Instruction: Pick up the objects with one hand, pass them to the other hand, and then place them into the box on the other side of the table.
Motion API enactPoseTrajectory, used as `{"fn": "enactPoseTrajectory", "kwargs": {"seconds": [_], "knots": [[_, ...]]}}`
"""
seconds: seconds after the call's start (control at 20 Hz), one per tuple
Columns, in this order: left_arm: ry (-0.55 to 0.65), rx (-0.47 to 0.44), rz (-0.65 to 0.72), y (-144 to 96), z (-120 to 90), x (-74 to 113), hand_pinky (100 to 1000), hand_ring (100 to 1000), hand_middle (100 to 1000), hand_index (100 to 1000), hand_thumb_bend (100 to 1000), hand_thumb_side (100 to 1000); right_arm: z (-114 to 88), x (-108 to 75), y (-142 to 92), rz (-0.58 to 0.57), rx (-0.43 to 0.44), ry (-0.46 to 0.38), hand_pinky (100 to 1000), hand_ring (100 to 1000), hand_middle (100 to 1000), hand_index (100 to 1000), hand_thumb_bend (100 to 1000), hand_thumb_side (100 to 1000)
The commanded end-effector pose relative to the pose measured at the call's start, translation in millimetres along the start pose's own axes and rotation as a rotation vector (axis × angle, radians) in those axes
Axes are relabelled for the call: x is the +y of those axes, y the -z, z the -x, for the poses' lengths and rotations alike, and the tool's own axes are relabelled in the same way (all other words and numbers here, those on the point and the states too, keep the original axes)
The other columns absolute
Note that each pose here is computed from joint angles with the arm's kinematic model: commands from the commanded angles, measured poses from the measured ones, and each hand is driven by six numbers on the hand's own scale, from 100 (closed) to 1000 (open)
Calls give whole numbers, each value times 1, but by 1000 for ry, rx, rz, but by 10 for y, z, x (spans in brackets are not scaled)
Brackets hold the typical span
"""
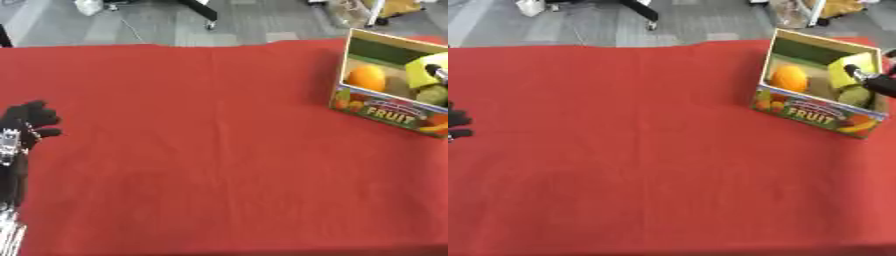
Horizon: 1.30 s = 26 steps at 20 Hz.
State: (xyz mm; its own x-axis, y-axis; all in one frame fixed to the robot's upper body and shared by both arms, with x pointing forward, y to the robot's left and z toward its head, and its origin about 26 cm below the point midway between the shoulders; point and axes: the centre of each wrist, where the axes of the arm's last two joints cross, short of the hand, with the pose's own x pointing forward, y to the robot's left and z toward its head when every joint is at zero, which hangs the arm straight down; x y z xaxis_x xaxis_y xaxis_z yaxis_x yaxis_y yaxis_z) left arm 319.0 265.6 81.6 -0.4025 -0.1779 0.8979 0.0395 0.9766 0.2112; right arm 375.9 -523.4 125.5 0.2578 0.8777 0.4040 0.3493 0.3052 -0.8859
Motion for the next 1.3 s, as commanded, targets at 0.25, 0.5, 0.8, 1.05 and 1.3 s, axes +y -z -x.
{"fn": "enactPoseTrajectory", "kwargs": {"seconds": [0.25, 0.5, 0.8, 1.05, 1.3], "knots": [[0, -14, 7, 12, -29, 5, 671, 691, 640, 791, 471, 888, -45, -236, 57, 13, -121, -53, 718, 784, 545, 921, 849, 710], [-4, -7, 8, -5, -6, 3, 671, 691, 640, 790, 471, 889, -126, -373, 53, 34, -193, -49, 720, 791, 547, 918, 829, 684], [6, -1, -11, -21, 18, 26, 671, 692, 640, 787, 465, 886, -443, -567, -173, 180, -328, 153, 693, 784, 506, 855, 641, 568], [30, -16, -54, 10, 5, 36, 670, 688, 635, 785, 456, 876, -966, -381, -749, 229, -424, 502, 664, 767, 477, 774, 359, 470], [26, -38, -119, 16, 6, 12, 663, 674, 621, 772, 435, 862, -1381, -94, -1416, 219, -453, 751, 649, 752, 460, 724, 251, 481]]}}
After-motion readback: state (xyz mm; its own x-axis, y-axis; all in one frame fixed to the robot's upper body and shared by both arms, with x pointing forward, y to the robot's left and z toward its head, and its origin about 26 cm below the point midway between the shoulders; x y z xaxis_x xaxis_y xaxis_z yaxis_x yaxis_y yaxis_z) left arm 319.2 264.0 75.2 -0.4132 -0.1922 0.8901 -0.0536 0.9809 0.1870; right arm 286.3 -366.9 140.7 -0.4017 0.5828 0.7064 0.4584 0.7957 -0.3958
